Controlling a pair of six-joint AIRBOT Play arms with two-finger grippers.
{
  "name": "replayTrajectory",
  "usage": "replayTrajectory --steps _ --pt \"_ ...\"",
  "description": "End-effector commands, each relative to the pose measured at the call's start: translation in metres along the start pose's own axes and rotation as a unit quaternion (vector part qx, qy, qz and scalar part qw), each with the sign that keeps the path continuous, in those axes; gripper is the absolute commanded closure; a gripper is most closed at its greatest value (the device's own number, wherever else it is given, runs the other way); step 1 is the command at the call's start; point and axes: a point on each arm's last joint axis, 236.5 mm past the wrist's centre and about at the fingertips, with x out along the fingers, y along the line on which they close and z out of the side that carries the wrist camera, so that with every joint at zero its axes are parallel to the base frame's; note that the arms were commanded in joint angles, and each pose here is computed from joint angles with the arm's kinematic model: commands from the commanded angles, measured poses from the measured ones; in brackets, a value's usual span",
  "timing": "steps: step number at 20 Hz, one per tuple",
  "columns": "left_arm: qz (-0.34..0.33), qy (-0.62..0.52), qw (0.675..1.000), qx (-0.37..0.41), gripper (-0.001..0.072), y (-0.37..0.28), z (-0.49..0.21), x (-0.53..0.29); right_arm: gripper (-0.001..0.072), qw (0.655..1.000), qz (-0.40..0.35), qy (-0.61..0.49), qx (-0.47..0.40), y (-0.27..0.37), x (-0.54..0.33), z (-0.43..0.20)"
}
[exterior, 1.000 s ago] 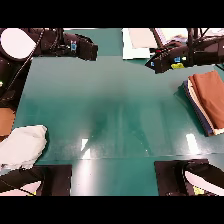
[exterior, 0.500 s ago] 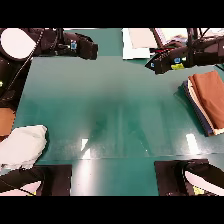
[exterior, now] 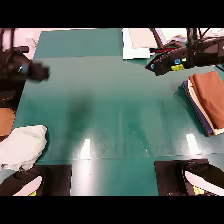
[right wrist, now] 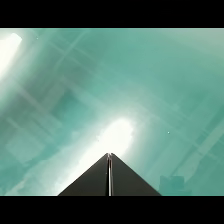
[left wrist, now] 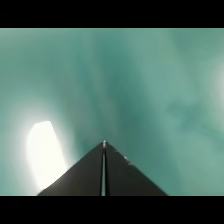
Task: Fold the shirts.
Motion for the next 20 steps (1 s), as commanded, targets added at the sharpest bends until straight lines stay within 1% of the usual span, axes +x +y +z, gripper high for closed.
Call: replayTrajectory --steps 1,2,3,4,7,9,12,14,15,16,17,20 --pt "0.151 0.182 0.97 -0.045 0.0677 0.095 -0.14 -0.018 0.0692 1.0 0.0 -0.001 0.0 0.0 0.0 0.001" --pt "0.178 0.227 0.956 -0.056 0.0434 0.11 -0.171 -0.021 0.0691 1.0 0.0 -0.002 0.0 0.0 0.0 0.001" --pt "0.191 0.264 0.943 -0.068 0.0045 0.12 -0.198 -0.019 0.0691 1.0 0.0 -0.003 0.0 0.0 0.0 0.001" --pt "0.193 0.287 0.935 -0.082 0.0 0.123 -0.218 -0.014 0.0692 1.0 0.0 -0.003 0.0 0.0 0.0 0.002" --pt "0.191 0.328 0.919 -0.107 -0.0003 0.126 -0.265 0.008 0.0691 1.0 0.0 -0.003 0.0 0.0 0.0 0.002" --pt "0.183 0.335 0.918 -0.106 -0.0003 0.124 -0.284 0.024 0.0691 1.0 0.0 -0.003 0.0 0.0 0.0 0.002" --pt "0.184 0.341 0.915 -0.115 -0.0002 0.122 -0.301 0.035 0.0691 1.0 0.0 -0.004 0.0 0.0 0.0 0.002" --pt "0.188 0.337 0.914 -0.124 -0.0001 0.123 -0.301 0.036 0.0691 1.0 0.0 -0.004 0.0 0.0 0.0 0.002" --pt "0.188 0.335 0.915 -0.124 0.0054 0.123 -0.3 0.036 0.0692 1.0 0.0 -0.004 0.0 0.0 0.0 0.002" --pt "0.189 0.333 0.915 -0.125 0.031 0.123 -0.3 0.037 0.0691 1.0 0.0 -0.004 0.0 0.0 0.0 0.002" --pt "0.189 0.33 0.916 -0.125 0.0512 0.124 -0.299 0.038 0.0691 1.0 0.0 -0.004 0.0 0.0 0.0 0.002" --pt "0.191 0.313 0.922 -0.123 0.0524 0.126 -0.292 0.042 0.0692 1.0 0.0 -0.004 0.0 0.0 0.0 0.002"
